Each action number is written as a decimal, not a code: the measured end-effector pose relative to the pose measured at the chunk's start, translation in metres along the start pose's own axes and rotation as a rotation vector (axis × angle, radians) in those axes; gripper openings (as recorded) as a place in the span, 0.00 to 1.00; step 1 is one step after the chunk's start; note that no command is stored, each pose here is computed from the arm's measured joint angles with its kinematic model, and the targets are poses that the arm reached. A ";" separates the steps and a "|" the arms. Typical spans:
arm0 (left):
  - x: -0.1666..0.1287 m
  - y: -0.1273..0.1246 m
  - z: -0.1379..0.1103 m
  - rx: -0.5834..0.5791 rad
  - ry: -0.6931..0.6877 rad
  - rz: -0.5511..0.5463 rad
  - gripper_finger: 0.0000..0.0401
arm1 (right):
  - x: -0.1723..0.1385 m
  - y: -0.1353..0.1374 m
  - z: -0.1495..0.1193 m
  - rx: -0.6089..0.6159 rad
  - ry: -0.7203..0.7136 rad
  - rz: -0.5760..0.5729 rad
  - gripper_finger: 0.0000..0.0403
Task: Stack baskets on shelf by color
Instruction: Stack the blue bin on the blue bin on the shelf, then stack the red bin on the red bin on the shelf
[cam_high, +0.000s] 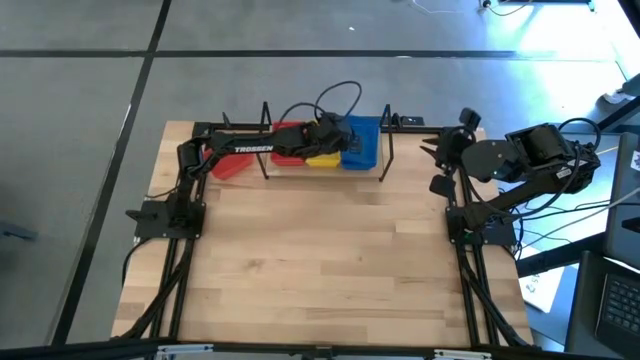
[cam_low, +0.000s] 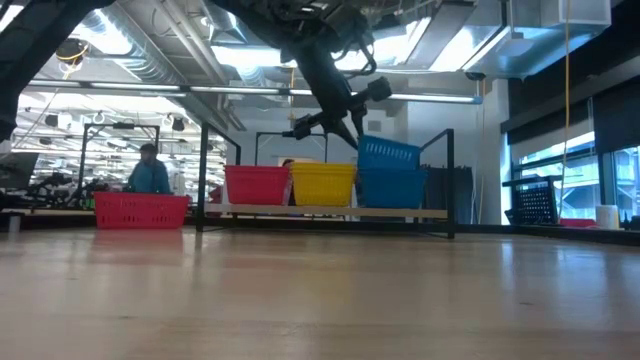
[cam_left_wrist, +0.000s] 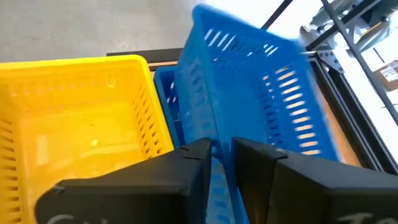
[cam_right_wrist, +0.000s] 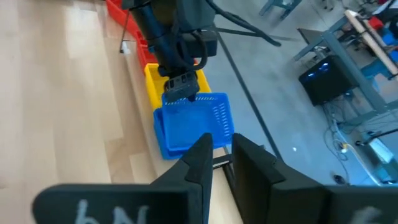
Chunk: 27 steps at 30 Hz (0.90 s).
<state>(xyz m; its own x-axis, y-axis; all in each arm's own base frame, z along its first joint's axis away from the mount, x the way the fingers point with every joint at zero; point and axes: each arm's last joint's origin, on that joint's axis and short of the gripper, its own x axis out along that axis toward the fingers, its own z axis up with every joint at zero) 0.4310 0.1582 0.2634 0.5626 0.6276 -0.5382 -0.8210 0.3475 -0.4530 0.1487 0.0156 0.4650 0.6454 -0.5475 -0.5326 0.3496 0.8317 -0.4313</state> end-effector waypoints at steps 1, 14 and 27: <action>0.000 0.001 0.001 -0.002 0.000 -0.001 0.14 | 0.000 0.000 0.000 -0.001 -0.001 -0.011 0.15; -0.003 -0.005 0.007 0.118 0.024 -0.055 0.17 | 0.000 -0.001 0.000 0.000 -0.003 -0.032 0.15; -0.088 -0.075 0.034 0.645 0.131 -0.321 0.17 | -0.004 -0.005 -0.002 0.014 -0.015 -0.031 0.15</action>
<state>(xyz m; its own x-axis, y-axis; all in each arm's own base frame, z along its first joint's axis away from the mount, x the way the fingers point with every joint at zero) 0.4397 0.1011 0.3686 0.7588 0.3514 -0.5484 -0.4849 0.8669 -0.1155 0.1428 0.0135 0.4675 0.6442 -0.5716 -0.5082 0.3790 0.8157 -0.4370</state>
